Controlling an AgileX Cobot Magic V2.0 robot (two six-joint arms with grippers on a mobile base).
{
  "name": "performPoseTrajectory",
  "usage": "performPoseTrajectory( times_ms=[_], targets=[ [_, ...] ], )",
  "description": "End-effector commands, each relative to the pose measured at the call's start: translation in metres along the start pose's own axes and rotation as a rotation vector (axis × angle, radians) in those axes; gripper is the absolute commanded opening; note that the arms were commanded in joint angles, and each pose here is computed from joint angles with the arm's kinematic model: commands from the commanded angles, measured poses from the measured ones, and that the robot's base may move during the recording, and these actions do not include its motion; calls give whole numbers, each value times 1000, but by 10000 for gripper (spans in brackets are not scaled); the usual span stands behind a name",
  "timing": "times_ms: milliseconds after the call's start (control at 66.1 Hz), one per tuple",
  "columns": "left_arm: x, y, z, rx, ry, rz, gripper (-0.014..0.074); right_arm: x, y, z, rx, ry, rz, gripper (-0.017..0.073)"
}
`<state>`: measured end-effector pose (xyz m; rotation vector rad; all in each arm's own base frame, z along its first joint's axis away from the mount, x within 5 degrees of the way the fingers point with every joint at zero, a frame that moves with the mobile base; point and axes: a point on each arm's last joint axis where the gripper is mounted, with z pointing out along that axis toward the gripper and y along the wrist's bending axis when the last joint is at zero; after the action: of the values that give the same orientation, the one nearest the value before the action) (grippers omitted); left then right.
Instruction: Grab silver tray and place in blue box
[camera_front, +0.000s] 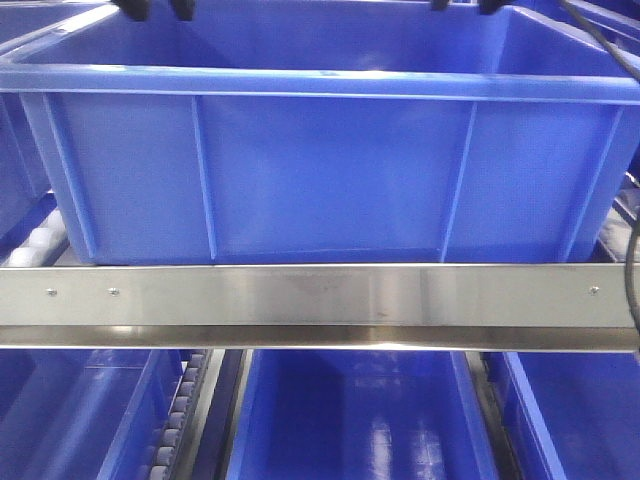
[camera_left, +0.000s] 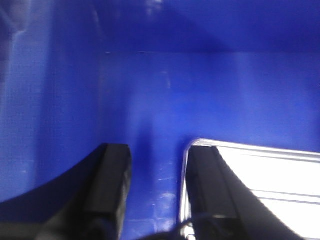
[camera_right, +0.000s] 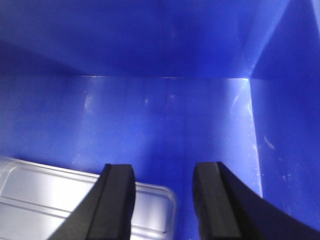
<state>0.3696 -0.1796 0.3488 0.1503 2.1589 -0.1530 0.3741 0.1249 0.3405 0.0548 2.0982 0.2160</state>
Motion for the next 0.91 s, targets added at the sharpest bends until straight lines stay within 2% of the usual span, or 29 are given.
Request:
performPoseTrajectory(
  times_ms=[0,136,212,302,469,560,605,726,892],
  targets=[
    [-27,-3,-29,50,-136,-10,156,-29,6,-24,-65,-145,-22,331],
    [-27,-4,-30,61,-146,-12,-115,-29,6,-24,-64,-147,-23,33],
    [-28,-5,-30,70,-157,-12,-93,-28,7,-22,-68,-149,-24,71],
    [-30,-5,-33,74,-170,-9,-94,-29,7,-23,-74,-158,-27,55],
    [-38,-2,-57,103,-201,-57,-93,-37,6,-42,-92,-202,-21,50],
    [-36,1,-73,127,-232,-64,-93,-34,3,-59,-112,-228,-25,50],
    [-30,3,-80,150,-253,-64,-93,-29,1,-70,-135,-256,-42,50],
    [-12,6,-102,240,-312,-94,-93,-11,-4,-98,-199,-341,-145,50],
    [25,14,-131,365,-437,-82,-93,19,-11,-139,-311,-452,-244,51]
  ],
)
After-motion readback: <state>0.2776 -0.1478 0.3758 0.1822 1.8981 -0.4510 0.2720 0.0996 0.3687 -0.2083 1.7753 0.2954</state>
